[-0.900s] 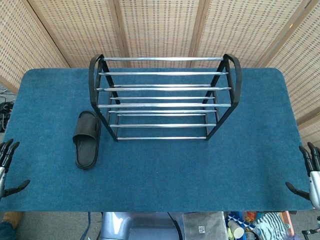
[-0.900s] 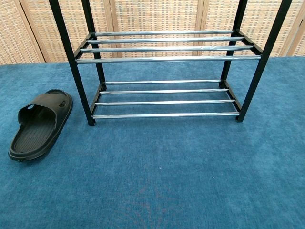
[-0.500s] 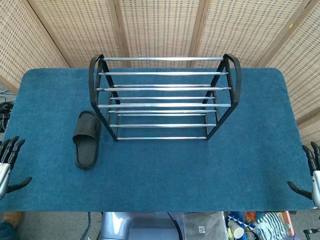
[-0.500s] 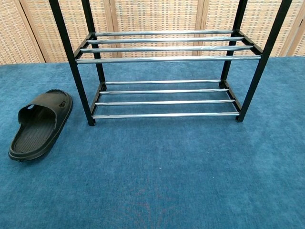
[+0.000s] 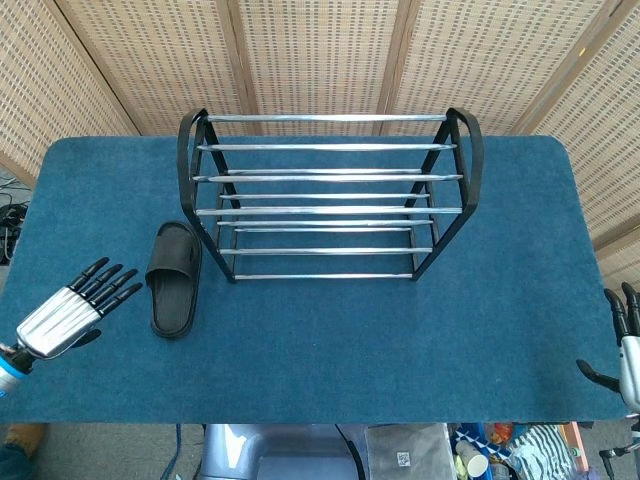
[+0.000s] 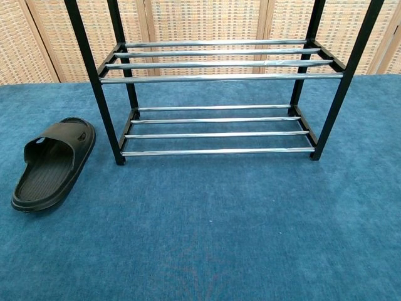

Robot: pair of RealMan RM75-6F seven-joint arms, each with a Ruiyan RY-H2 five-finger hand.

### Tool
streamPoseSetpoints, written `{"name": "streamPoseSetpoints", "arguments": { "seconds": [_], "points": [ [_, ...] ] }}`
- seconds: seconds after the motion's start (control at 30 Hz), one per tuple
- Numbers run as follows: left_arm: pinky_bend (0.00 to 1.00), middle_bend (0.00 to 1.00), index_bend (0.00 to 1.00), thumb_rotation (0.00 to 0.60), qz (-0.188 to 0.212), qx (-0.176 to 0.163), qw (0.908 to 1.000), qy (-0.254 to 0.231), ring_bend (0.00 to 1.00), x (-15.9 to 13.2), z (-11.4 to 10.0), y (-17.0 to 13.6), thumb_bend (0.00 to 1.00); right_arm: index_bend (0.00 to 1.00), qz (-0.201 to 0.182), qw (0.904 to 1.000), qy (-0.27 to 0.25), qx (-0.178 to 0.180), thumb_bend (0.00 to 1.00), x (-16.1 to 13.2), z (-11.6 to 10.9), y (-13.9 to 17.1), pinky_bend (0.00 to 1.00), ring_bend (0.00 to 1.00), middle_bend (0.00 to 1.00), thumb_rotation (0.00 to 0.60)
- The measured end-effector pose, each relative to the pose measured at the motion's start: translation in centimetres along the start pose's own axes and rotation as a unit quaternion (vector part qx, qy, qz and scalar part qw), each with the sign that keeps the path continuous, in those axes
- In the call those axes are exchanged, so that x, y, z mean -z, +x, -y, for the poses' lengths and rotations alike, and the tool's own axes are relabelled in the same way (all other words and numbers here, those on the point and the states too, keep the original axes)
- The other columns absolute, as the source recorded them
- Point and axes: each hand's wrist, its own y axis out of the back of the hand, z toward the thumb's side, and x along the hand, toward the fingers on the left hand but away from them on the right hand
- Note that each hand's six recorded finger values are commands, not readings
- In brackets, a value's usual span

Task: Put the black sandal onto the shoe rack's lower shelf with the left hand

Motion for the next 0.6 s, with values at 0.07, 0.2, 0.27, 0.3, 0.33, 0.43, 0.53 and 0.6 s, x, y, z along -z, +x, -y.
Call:
{"name": "streamPoseSetpoints", "arguments": {
  "seconds": [0.07, 0.2, 0.27, 0.3, 0.33, 0.43, 0.53, 0.6],
  "points": [
    [0.03, 0.00, 0.00, 0.600, 0.034, 0.008, 0.9994, 0.002, 0.00, 0.1, 0.6, 0.9, 0.17, 0.00, 0.008, 1.0000, 0.004, -0.002, 0.00, 0.3, 0.2, -0.1, 0.00, 0.00, 0.00, 0.600],
    [0.04, 0.00, 0.00, 0.600, 0.095, 0.032, 0.9949, -0.002, 0.00, 0.3, 1.8, 2.9, 0.17, 0.00, 0.024, 0.9997, 0.011, -0.003, 0.00, 0.9, 0.4, -0.5, 0.00, 0.00, 0.00, 0.600],
    [0.04, 0.00, 0.00, 0.600, 0.125, 0.046, 0.9911, 0.011, 0.00, 0.3, 2.3, 4.0, 0.17, 0.00, 0.030, 0.9995, 0.013, -0.003, 0.00, 1.1, 0.5, -0.6, 0.00, 0.00, 0.00, 0.600],
    [0.04, 0.00, 0.00, 0.600, 0.136, 0.052, 0.9892, 0.017, 0.00, 0.3, 2.5, 4.6, 0.17, 0.00, 0.034, 0.9993, 0.014, -0.002, 0.00, 1.2, 0.5, -0.7, 0.00, 0.00, 0.00, 0.600],
    [0.04, 0.00, 0.00, 0.600, 0.151, 0.059, 0.9864, 0.026, 0.00, 0.3, 2.6, 5.3, 0.17, 0.00, 0.037, 0.9992, 0.014, -0.002, 0.00, 1.3, 0.5, -0.8, 0.00, 0.00, 0.00, 0.600],
    [0.04, 0.00, 0.00, 0.600, 0.186, 0.079, 0.9787, 0.037, 0.00, 0.1, 2.8, 7.1, 0.17, 0.00, 0.046, 0.9988, 0.013, -0.006, 0.00, 1.6, 0.7, -1.0, 0.00, 0.00, 0.00, 0.600],
    [0.04, 0.00, 0.00, 0.600, 0.203, 0.087, 0.9748, 0.034, 0.00, -0.2, 2.9, 8.4, 0.17, 0.00, 0.052, 0.9985, 0.009, -0.010, 0.00, 1.9, 0.8, -1.1, 0.00, 0.00, 0.00, 0.600],
    [0.04, 0.00, 0.00, 0.600, 0.209, 0.091, 0.9729, 0.037, 0.00, -0.3, 2.9, 9.2, 0.17, 0.00, 0.056, 0.9983, 0.008, -0.011, 0.00, 2.1, 0.8, -1.2, 0.00, 0.00, 0.00, 0.600]
  ]
}}
